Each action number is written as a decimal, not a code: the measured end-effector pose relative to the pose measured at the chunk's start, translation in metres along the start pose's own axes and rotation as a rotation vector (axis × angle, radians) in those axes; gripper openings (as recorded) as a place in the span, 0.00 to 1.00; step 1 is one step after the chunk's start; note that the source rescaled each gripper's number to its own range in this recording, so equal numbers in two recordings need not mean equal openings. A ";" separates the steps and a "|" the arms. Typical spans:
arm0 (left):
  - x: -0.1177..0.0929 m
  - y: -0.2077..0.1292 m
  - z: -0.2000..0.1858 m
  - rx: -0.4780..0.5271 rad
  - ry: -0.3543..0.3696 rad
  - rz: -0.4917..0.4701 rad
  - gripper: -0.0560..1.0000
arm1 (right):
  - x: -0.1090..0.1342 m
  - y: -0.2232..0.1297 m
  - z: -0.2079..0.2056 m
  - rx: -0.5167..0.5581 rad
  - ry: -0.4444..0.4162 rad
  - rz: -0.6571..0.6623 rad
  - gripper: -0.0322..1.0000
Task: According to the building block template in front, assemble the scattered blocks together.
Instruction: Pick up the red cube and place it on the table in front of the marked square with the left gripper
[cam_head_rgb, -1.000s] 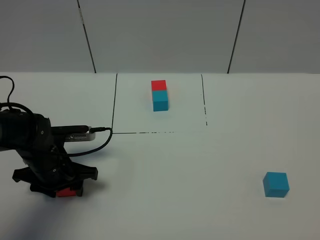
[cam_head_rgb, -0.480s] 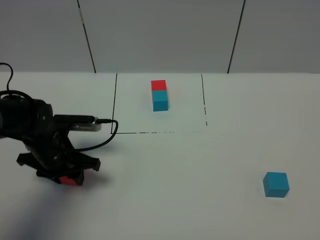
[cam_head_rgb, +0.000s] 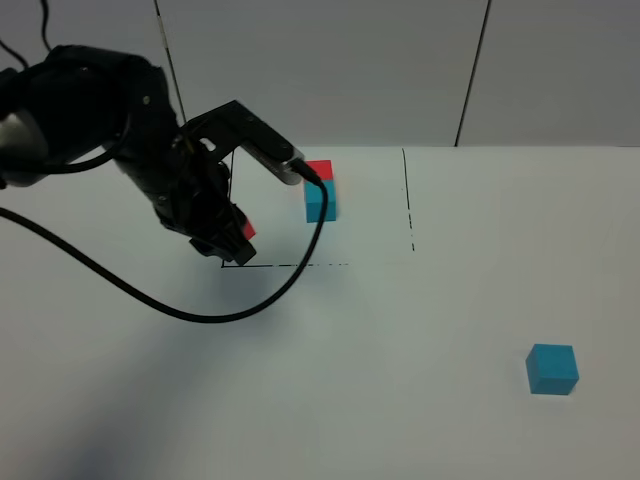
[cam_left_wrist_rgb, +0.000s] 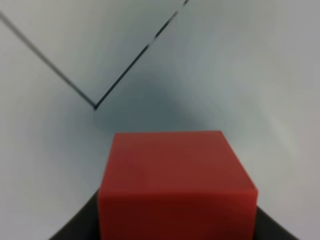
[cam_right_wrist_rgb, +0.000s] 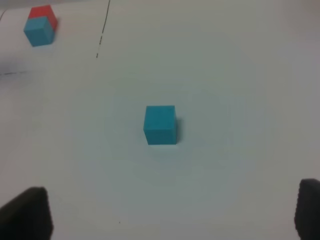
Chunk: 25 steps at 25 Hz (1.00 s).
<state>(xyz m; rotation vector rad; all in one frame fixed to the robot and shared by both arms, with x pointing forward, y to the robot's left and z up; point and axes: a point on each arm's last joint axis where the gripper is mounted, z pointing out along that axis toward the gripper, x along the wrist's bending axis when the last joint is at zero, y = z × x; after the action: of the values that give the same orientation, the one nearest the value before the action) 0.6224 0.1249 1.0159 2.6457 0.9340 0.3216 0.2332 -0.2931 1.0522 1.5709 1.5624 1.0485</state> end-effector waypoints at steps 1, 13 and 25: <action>-0.003 0.010 0.001 0.002 -0.010 0.043 0.06 | 0.000 0.000 0.000 0.000 0.000 0.000 0.95; -0.041 0.067 0.067 0.127 -0.114 0.370 0.06 | 0.000 0.000 0.000 0.000 0.000 0.003 0.95; -0.085 0.062 0.129 0.275 -0.114 0.681 0.06 | 0.000 0.000 0.000 0.000 0.000 0.006 0.92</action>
<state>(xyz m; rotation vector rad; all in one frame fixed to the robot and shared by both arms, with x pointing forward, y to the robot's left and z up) 0.6328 -0.0038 0.9107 3.1284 0.0086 0.1948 0.2332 -0.2931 1.0522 1.5765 1.5586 1.0517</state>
